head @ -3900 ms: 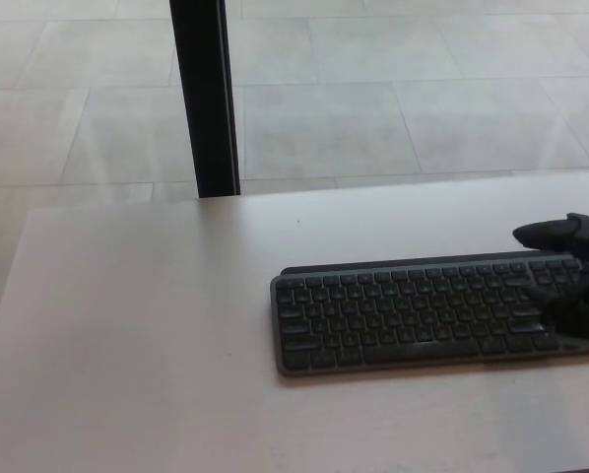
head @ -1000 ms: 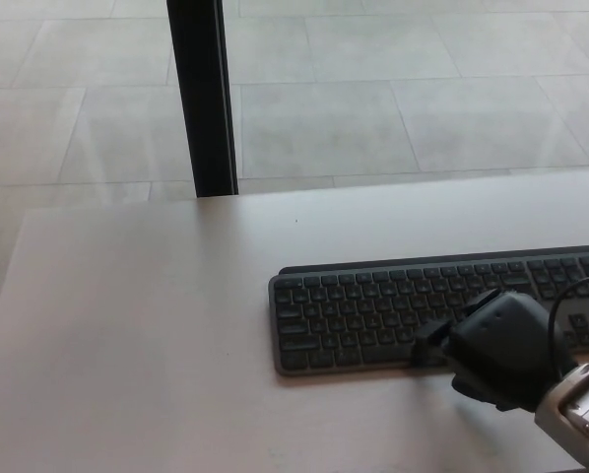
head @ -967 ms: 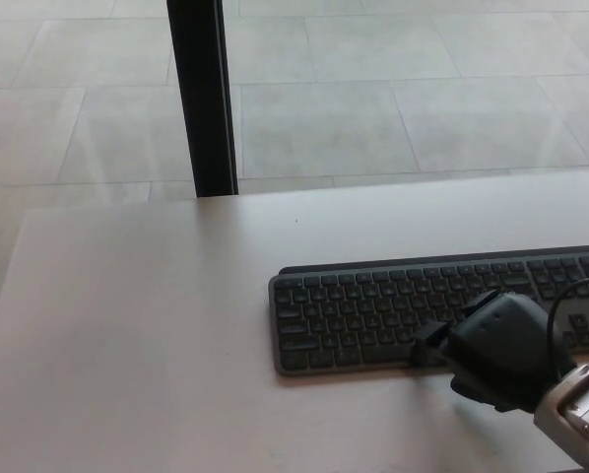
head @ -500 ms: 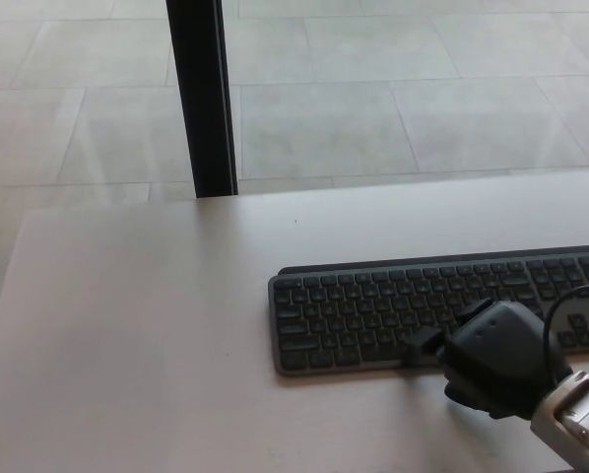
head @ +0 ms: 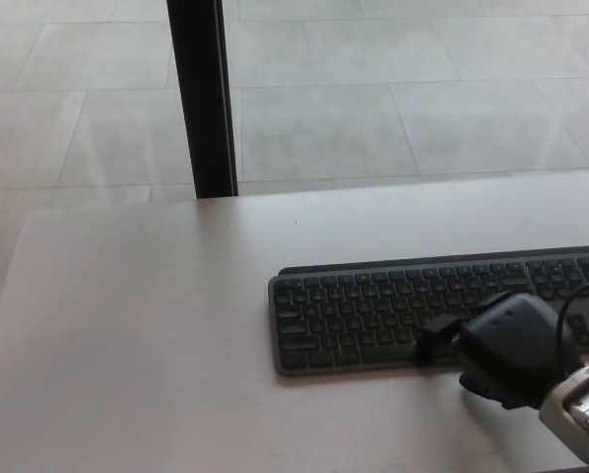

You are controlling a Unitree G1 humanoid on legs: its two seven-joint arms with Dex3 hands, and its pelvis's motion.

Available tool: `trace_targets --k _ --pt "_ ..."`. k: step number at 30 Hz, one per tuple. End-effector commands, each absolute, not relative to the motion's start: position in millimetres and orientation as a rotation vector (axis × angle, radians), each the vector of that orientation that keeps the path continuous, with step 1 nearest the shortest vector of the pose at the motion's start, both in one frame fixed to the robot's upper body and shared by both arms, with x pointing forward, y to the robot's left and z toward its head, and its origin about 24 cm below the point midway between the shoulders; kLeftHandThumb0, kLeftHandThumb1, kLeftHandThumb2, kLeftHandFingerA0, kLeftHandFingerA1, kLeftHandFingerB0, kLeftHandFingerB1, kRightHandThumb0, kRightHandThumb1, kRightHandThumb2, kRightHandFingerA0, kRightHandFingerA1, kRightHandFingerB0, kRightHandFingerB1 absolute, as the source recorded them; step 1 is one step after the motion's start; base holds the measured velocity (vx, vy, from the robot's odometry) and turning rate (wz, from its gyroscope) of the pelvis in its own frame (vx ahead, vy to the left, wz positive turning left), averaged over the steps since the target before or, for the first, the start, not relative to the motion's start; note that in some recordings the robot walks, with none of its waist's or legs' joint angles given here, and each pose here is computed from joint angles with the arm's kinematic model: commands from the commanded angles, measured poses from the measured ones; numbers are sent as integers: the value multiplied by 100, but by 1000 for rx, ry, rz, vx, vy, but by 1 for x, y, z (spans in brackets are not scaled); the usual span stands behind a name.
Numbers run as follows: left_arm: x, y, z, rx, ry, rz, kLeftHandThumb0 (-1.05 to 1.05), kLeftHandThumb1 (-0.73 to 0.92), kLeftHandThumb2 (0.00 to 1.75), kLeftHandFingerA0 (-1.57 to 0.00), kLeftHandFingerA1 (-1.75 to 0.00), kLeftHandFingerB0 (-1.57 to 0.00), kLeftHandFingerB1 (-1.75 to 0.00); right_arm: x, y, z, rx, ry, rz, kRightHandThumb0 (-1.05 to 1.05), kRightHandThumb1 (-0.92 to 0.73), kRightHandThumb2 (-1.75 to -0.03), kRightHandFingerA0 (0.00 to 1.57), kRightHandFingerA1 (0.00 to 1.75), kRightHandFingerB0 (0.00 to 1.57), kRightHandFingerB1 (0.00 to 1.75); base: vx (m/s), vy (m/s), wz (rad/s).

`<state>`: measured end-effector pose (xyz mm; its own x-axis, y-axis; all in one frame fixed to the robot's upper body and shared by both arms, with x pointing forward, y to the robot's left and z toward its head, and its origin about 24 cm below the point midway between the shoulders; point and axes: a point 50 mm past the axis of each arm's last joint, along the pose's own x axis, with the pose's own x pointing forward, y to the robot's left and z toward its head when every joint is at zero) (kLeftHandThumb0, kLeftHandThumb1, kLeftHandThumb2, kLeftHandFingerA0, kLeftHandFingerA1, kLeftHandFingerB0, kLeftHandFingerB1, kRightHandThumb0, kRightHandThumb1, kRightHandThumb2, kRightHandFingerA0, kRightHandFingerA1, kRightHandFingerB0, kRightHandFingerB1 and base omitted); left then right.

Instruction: The robot uses its right fingers to click on the space key of the black keyboard placed on the center of the white desk.

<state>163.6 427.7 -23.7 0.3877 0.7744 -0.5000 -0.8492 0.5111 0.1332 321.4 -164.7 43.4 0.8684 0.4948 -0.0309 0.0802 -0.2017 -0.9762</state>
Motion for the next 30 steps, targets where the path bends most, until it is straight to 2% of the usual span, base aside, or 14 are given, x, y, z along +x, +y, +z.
trace_targets --k 1,3,8,11,12,18,21,22,30 --pt "162 435 -17 -138 518 1059 -65 79 63 -78 -67 -62 -58 317 -172 31 -1767 -364 440 -31 -64 -62 77 159 63 49 0 0 0" --pt "162 434 -17 -153 511 1059 -63 79 64 -76 -67 -58 -57 316 -171 29 -1748 -364 445 -29 -65 -62 77 158 62 49 0 0 0" --pt "162 435 -16 -151 513 1071 -65 78 63 -79 -70 -63 -59 316 -168 27 -1770 -381 449 -32 -66 -60 79 159 64 48 0 0 0" --pt "162 435 -16 -152 511 1061 -64 79 64 -75 -68 -57 -56 315 -166 25 -1765 -387 462 -35 -64 -63 78 158 65 50 0 0 0" --pt "162 435 -16 -151 512 1060 -64 79 64 -76 -66 -57 -55 315 -166 25 -1764 -388 467 -32 -66 -59 79 157 65 49 0 0 0" --pt "164 435 -15 -146 511 1059 -64 79 63 -76 -67 -61 -57 312 -165 23 -1766 -389 495 -30 -68 -64 76 157 62 49 0 0 0" --pt "164 435 -14 -139 512 1057 -65 79 64 -77 -68 -59 -56 310 -164 22 -1772 -387 505 -30 -67 -65 77 159 61 49 0 0 0" --pt "164 436 -14 -162 504 1055 -64 79 63 -72 -66 -55 -54 306 -163 21 -1798 -399 521 -31 -66 -63 76 158 62 47 0 0 0" --pt "164 435 -15 -145 510 1052 -64 80 64 -74 -65 -59 -56 299 -167 17 -1820 -413 543 -31 -66 -60 78 155 63 45 0 0 0"
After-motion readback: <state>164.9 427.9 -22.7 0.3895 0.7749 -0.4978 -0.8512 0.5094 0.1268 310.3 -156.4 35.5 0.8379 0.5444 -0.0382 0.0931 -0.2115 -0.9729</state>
